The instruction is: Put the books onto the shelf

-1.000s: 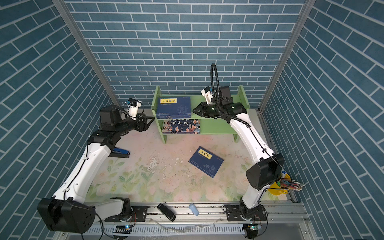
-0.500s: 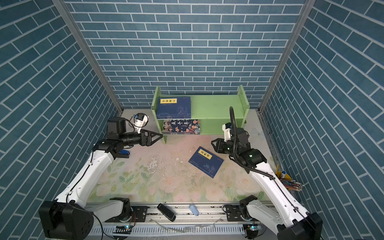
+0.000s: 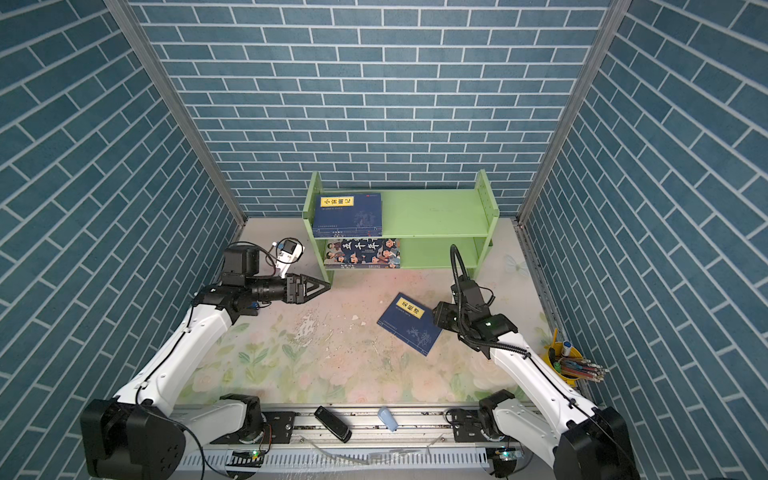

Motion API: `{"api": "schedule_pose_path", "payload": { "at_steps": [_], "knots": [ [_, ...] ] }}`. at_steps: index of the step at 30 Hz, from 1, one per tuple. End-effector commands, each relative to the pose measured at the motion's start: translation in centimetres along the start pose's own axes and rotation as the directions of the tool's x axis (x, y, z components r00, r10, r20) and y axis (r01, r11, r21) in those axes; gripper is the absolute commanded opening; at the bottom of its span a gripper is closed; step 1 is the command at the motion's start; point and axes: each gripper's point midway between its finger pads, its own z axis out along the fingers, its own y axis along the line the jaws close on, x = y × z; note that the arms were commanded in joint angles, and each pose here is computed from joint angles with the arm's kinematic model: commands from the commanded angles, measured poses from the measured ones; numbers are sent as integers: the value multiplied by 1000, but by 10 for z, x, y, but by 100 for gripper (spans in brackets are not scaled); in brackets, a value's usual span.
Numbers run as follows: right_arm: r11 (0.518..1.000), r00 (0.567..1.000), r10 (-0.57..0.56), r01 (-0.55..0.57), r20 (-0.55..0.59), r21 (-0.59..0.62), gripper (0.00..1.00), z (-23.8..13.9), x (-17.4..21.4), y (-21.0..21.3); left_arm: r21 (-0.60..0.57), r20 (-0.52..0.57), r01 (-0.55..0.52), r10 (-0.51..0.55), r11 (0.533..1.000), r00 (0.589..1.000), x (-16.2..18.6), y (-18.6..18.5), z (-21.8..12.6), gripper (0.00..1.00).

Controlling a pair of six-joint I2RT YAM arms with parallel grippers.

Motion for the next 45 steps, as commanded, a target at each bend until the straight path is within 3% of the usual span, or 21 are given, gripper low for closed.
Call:
{"api": "schedule_pose_path", "payload": {
  "at_steps": [1,10,15,30,39,45],
  "knots": [
    [1000,999,-22,21,48,21,50,9,-11,-9,-45,-7,25,-25,999,1000,13,15,4,100],
    [997,1000,0,-1,6,79,56,42,-5,-32,-114,11,80,-80,990,997,28,44,12,100],
    [997,999,-22,18,40,79,57,47,-11,-33,-159,13,81,-80,984,997,32,55,13,100],
    [996,997,-73,72,6,51,59,79,-9,-32,-137,24,144,-142,980,990,51,66,20,100],
    [995,988,-96,92,-123,-42,57,82,19,-19,-143,24,216,-215,966,976,52,80,29,100],
    [985,962,-168,157,-215,-69,55,80,42,-5,-139,25,230,-229,963,973,52,84,32,100]
  ]
}}
